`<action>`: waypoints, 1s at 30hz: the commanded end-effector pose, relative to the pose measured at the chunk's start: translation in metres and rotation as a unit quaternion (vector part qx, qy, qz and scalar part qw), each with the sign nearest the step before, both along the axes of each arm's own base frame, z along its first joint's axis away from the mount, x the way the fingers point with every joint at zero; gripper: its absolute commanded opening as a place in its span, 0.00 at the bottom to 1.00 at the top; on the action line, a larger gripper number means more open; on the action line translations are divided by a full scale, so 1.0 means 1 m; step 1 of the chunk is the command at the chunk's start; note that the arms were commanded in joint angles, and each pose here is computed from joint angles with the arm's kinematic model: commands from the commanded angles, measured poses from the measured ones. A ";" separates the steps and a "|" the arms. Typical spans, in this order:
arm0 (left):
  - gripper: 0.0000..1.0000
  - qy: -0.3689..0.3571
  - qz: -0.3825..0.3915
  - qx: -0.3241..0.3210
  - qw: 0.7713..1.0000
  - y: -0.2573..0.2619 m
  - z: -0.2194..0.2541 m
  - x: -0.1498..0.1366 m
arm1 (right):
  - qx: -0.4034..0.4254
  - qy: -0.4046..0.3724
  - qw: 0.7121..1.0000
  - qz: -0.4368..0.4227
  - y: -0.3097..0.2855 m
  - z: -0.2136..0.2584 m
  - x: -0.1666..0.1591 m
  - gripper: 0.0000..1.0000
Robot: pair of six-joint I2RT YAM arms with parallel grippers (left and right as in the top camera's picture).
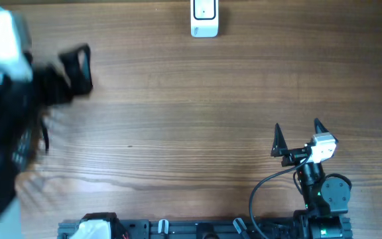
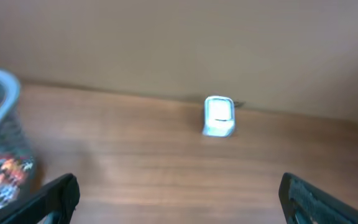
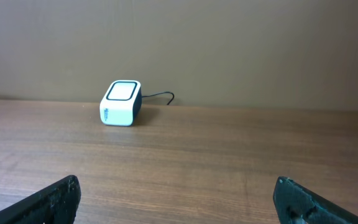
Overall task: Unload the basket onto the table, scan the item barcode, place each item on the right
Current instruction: 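Swing the left gripper over the grey basket and reach down inside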
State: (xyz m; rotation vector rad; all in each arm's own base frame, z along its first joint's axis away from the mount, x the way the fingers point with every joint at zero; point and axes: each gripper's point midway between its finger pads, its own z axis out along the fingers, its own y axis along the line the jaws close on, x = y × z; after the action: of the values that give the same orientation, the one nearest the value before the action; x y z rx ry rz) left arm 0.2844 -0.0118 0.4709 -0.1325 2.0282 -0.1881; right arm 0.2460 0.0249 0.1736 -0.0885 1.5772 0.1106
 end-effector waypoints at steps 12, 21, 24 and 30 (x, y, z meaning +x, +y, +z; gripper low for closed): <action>1.00 -0.017 0.521 -0.043 0.852 0.239 -0.002 -0.003 | 0.006 -0.003 1.000 -0.005 -0.002 0.001 0.000 1.00; 1.00 0.056 0.529 -0.089 0.842 0.299 -0.064 0.022 | 0.006 -0.003 1.000 -0.005 -0.002 0.001 0.000 1.00; 1.00 0.099 0.519 -0.062 0.847 0.318 -0.092 0.036 | 0.006 -0.003 1.000 -0.005 -0.002 0.001 0.000 1.00; 1.00 0.173 0.531 -0.072 0.827 0.361 -0.167 0.059 | 0.006 -0.003 1.000 -0.005 -0.002 0.001 0.000 1.00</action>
State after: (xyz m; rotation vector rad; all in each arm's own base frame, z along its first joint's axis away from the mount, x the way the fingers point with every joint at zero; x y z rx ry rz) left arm 0.3372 0.3299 0.3307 -1.4110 1.9335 0.4128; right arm 0.2460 0.0249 0.1735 -0.0885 1.5776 0.1106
